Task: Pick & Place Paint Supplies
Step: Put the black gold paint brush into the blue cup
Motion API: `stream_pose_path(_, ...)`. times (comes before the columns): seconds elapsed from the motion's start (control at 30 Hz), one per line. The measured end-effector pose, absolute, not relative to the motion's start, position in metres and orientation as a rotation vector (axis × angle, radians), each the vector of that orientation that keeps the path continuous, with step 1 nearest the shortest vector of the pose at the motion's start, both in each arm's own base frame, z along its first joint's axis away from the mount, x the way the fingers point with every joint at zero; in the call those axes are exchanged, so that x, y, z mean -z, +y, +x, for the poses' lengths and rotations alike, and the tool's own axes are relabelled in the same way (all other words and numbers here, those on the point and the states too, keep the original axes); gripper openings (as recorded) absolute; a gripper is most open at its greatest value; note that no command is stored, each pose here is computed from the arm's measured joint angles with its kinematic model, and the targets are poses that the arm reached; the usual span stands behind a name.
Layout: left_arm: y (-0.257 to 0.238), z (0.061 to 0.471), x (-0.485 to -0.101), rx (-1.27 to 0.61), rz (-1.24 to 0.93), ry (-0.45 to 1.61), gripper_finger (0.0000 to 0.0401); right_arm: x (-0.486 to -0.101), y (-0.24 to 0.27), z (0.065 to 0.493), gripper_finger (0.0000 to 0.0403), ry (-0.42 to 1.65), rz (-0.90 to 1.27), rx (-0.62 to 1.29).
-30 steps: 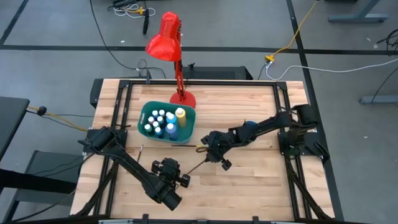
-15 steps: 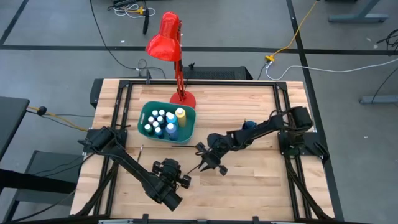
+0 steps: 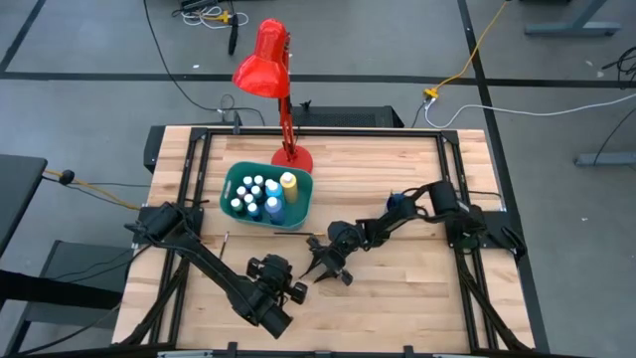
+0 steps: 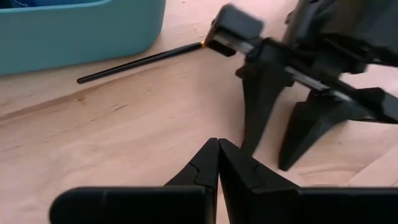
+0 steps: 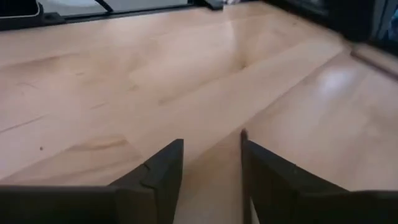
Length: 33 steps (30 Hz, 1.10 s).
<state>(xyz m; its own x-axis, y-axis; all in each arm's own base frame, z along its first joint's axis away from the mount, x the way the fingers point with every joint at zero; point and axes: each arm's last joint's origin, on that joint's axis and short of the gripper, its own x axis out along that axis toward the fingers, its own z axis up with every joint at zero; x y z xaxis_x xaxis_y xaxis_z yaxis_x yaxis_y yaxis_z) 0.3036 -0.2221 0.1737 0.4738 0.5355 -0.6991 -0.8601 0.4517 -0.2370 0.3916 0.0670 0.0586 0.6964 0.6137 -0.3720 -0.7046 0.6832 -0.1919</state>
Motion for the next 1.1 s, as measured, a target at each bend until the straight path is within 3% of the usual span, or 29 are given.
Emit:
stream_pose_path(0.37,-0.223,0.304,-0.174,-0.917,-0.629,0.586,0.0018,-0.05,0.046,0.394,0.0169,0.304,-0.16,-0.733)
stream_pose_path(0.77,-0.223,0.305,-0.174,-0.916,-0.631,0.584,0.0018,-0.046,0.042,0.393,0.0161,0.347,-0.221,-0.737)
stream_pose_path(0.93,-0.223,0.305,-0.174,-0.916,-0.625,0.569,0.0018,-0.045,0.044,0.392,0.0124,0.356,-0.216,-0.755)
stream_pose_path(1.1,-0.223,0.305,-0.174,-0.915,-0.626,0.567,0.0018,-0.043,0.044,0.391,0.0045,0.363,-0.23,-0.765)
